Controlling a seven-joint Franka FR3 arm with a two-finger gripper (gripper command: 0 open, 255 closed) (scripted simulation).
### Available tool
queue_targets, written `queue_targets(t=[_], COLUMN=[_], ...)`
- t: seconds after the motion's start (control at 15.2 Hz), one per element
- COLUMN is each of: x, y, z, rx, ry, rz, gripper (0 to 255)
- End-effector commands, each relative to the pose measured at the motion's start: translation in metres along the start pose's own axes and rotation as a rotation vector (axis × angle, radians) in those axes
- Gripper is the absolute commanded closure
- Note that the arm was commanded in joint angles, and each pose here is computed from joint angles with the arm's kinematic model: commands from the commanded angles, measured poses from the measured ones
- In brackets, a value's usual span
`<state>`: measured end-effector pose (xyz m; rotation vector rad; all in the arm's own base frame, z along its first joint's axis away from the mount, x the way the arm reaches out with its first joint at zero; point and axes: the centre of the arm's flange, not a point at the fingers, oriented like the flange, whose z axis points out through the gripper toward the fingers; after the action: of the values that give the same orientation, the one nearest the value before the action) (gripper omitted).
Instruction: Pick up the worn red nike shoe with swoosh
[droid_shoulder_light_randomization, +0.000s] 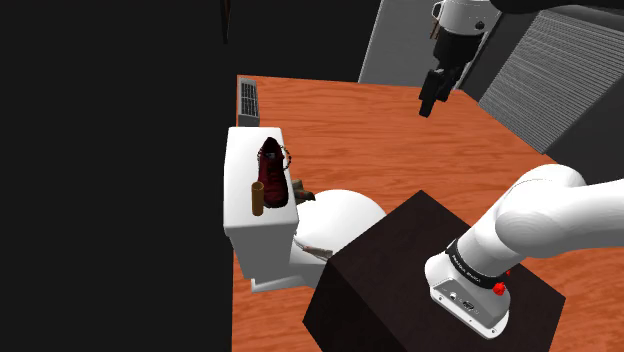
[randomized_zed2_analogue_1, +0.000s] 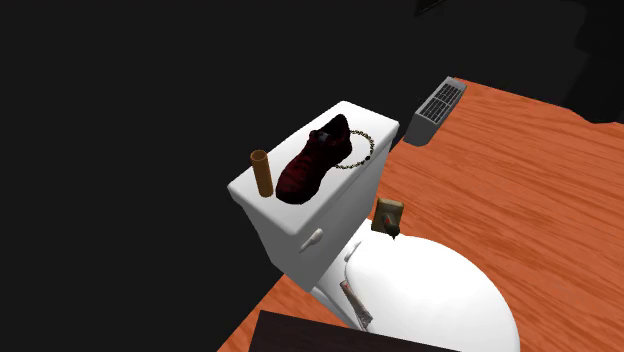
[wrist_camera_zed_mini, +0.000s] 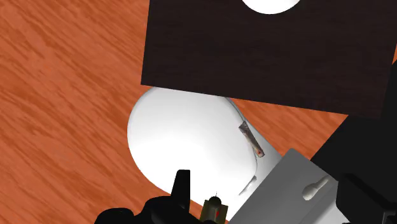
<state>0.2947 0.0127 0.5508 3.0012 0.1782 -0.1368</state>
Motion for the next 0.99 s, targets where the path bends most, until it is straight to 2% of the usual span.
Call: queue_targets(t=[0.0, 0.92], x=[0.000, 0.117], y=[0.000, -0.083], z=[0.000, 0.098], rx=[0.000, 0.105], ry=[0.000, 0.020], rz=[0.000, 0.199], gripper=[0, 0])
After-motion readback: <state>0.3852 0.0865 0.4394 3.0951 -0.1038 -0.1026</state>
